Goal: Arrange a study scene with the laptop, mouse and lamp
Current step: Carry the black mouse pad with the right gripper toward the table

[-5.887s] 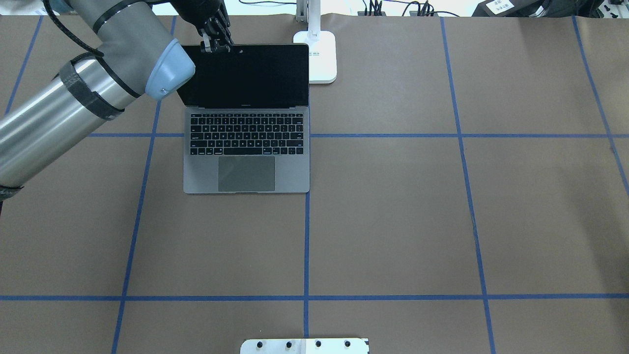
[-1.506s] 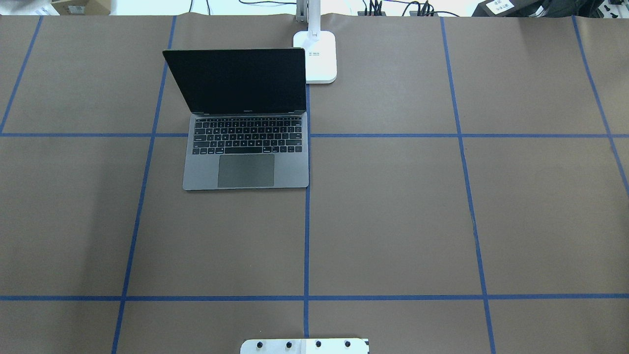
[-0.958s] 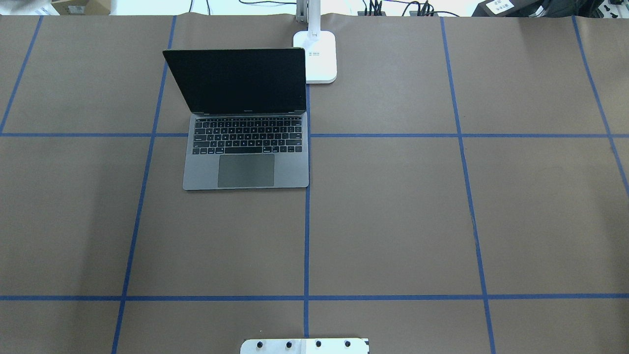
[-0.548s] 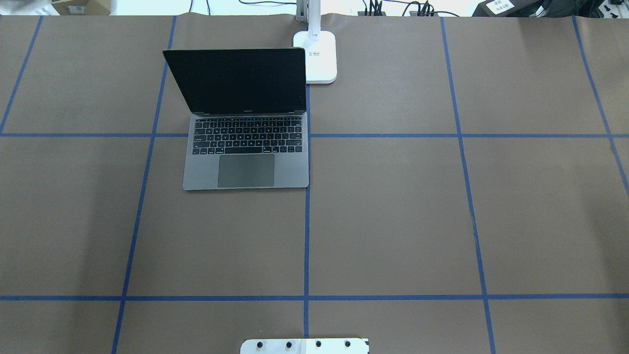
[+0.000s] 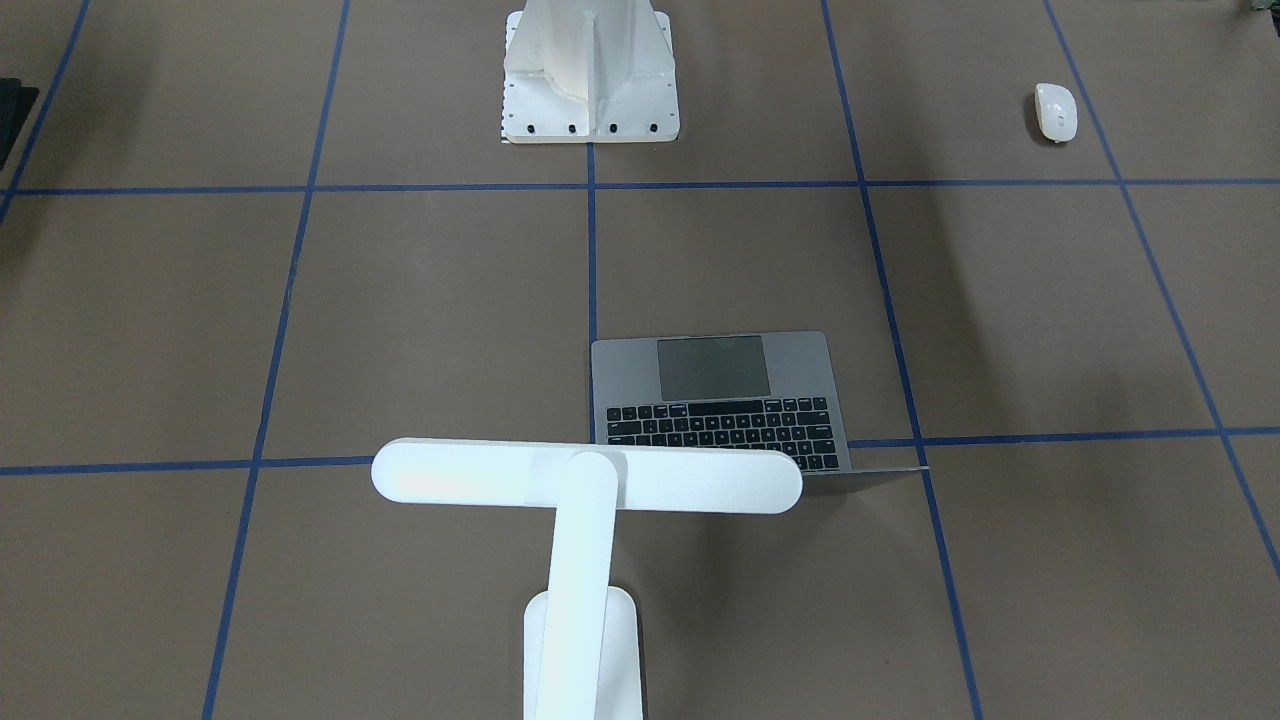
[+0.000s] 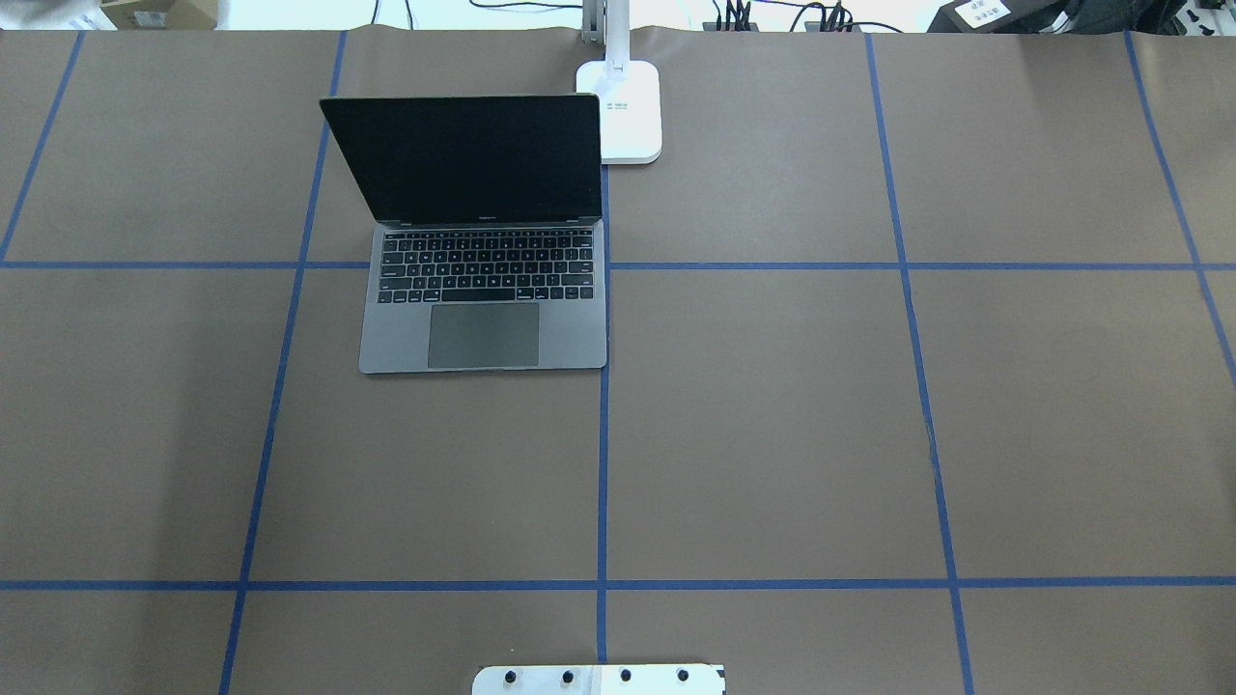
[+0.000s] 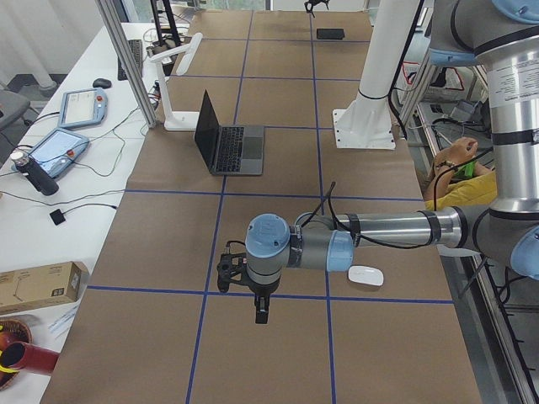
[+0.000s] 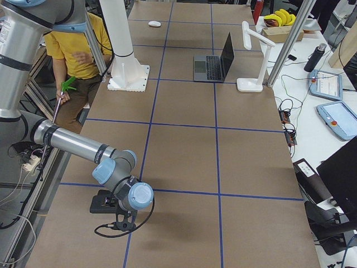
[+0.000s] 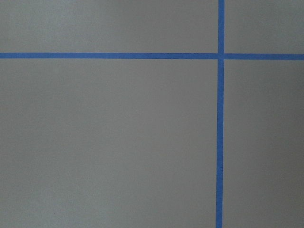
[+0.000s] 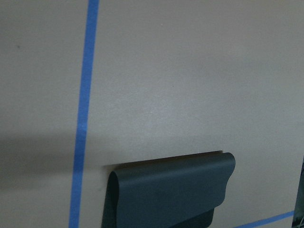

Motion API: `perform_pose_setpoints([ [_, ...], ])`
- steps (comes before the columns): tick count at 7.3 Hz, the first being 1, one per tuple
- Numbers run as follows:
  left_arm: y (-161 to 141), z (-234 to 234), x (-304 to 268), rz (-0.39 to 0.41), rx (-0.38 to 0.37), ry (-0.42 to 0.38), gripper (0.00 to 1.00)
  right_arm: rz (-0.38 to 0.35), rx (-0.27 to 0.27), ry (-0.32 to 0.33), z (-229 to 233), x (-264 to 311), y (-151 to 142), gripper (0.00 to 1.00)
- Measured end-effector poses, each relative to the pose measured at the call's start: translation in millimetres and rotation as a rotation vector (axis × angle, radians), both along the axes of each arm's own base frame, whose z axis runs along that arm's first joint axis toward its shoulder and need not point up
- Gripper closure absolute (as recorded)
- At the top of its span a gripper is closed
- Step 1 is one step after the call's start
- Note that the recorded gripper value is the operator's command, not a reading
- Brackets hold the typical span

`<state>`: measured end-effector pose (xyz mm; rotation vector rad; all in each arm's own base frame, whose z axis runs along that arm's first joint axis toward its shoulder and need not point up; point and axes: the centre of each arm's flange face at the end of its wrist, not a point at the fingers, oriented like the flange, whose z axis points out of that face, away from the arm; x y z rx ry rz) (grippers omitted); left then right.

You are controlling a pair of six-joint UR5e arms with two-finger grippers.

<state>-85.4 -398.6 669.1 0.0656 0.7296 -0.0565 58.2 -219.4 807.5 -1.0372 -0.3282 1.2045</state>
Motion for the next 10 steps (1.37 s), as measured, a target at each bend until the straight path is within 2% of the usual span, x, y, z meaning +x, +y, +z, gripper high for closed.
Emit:
perform_pose_setpoints([
  [1, 3.7, 0.0, 0.2, 0.000, -0.002, 0.000, 0.00, -0.003, -0.025, -0.026, 7.7, -9.5, -0.2, 0.06],
  [3, 5.9, -1.1, 0.3, 0.000, -0.001, 0.000, 0.00, -0.088, -0.032, -0.044, 10.6, -41.7, -23.4, 0.09],
  [4, 6.2, -1.8, 0.3, 0.000, 0.001, 0.000, 0.00, -0.135, -0.034, -0.036, 9.4, -58.4, -35.5, 0.14],
  [6, 8.4, -2.4, 0.4, 0.000, 0.002, 0.000, 0.00, -0.200, -0.047, -0.012, 19.3, -73.0, -38.0, 0.15],
  [10, 13.2, -1.5, -0.5, -0.003, 0.002, 0.000, 0.00, -0.240, -0.053, 0.054, 28.7, -71.7, -37.3, 0.15],
])
